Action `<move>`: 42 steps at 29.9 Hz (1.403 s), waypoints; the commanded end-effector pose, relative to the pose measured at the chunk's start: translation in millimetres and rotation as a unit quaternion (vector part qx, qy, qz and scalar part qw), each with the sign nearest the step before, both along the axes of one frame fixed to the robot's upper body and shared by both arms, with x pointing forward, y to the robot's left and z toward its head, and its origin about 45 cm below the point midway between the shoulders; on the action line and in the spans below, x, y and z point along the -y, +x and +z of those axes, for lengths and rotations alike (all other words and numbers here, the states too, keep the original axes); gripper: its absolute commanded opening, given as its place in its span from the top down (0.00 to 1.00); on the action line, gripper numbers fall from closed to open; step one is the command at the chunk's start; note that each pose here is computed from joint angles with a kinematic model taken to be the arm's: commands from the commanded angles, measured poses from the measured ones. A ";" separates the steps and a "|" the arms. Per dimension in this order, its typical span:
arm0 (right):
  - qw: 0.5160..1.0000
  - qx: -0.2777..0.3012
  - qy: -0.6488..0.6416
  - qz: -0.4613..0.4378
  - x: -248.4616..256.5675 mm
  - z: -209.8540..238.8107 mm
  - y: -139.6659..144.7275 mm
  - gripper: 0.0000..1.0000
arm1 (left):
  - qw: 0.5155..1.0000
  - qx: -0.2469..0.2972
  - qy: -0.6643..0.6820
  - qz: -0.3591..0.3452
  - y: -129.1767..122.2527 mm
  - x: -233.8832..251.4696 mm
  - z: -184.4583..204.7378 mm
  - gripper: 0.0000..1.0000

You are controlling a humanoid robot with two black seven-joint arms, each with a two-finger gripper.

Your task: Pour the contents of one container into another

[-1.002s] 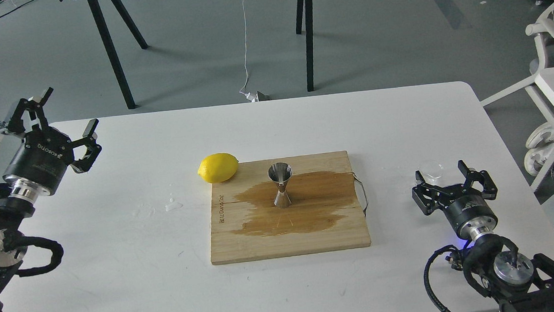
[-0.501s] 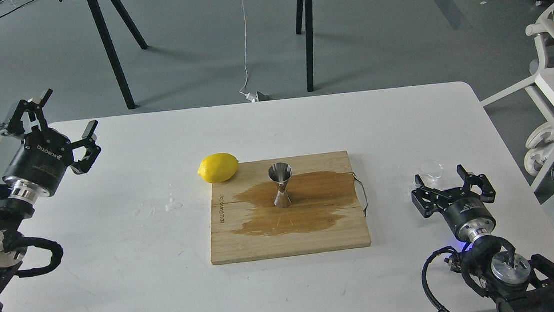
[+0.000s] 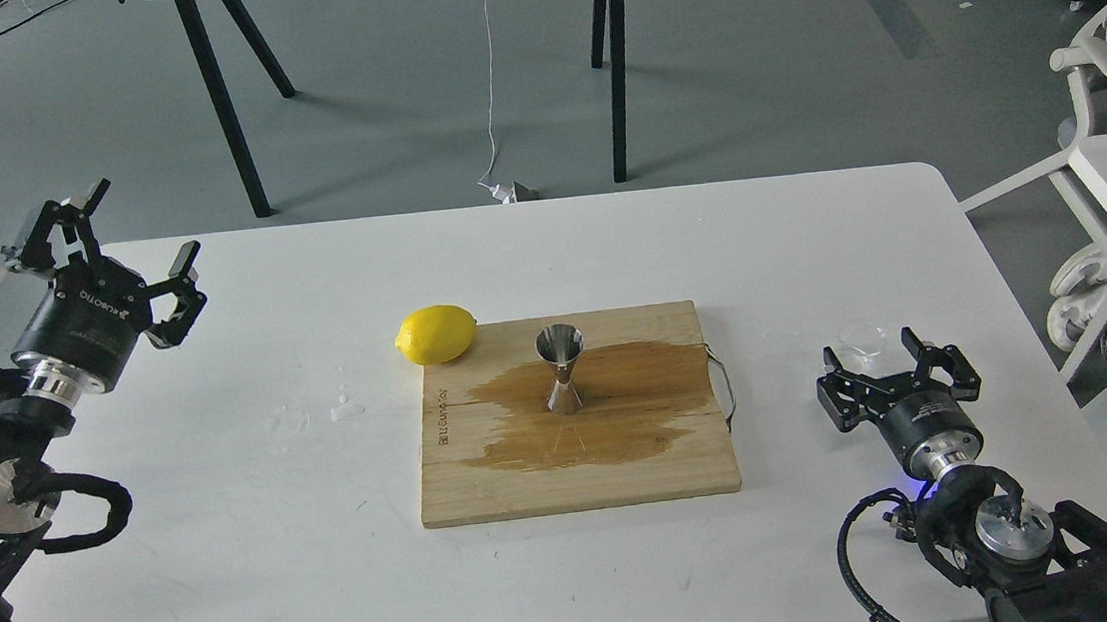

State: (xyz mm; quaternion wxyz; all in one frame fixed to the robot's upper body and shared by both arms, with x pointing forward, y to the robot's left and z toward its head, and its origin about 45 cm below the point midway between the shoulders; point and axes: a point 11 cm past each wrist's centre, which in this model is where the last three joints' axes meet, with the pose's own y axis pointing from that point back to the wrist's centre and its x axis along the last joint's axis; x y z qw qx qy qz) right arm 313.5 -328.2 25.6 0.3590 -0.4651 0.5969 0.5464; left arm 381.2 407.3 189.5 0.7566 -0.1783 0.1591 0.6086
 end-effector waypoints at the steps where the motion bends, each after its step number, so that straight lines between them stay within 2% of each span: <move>1: 1.000 -0.001 -0.001 0.001 -0.1 -0.6 -0.5 0.17 | 1.000 0.000 0.000 0.000 0.0 0.0 0.0 0.02; 9: 1.000 -0.002 -0.002 0.005 -2.0 -1.1 -0.8 0.31 | 1.000 0.001 0.000 0.000 0.5 0.2 0.6 0.02; 22: 1.000 -0.002 -0.005 0.009 -2.9 -1.3 -1.0 0.36 | 1.000 0.001 0.001 0.001 0.3 -0.9 0.7 0.02; 31: 1.000 0.000 -0.007 0.013 -4.2 -1.0 -1.0 0.50 | 1.000 -0.002 0.004 0.006 -0.2 -4.5 -0.8 0.02; 36: 1.000 0.000 -0.004 0.016 -8.2 -1.6 -1.0 0.51 | 1.000 -0.001 0.004 0.005 0.3 -4.4 -0.2 0.02; 42: 1.000 -0.001 -0.004 0.016 -8.3 -2.3 -1.8 0.60 | 1.000 -0.001 0.004 0.005 0.3 -4.4 -0.2 0.02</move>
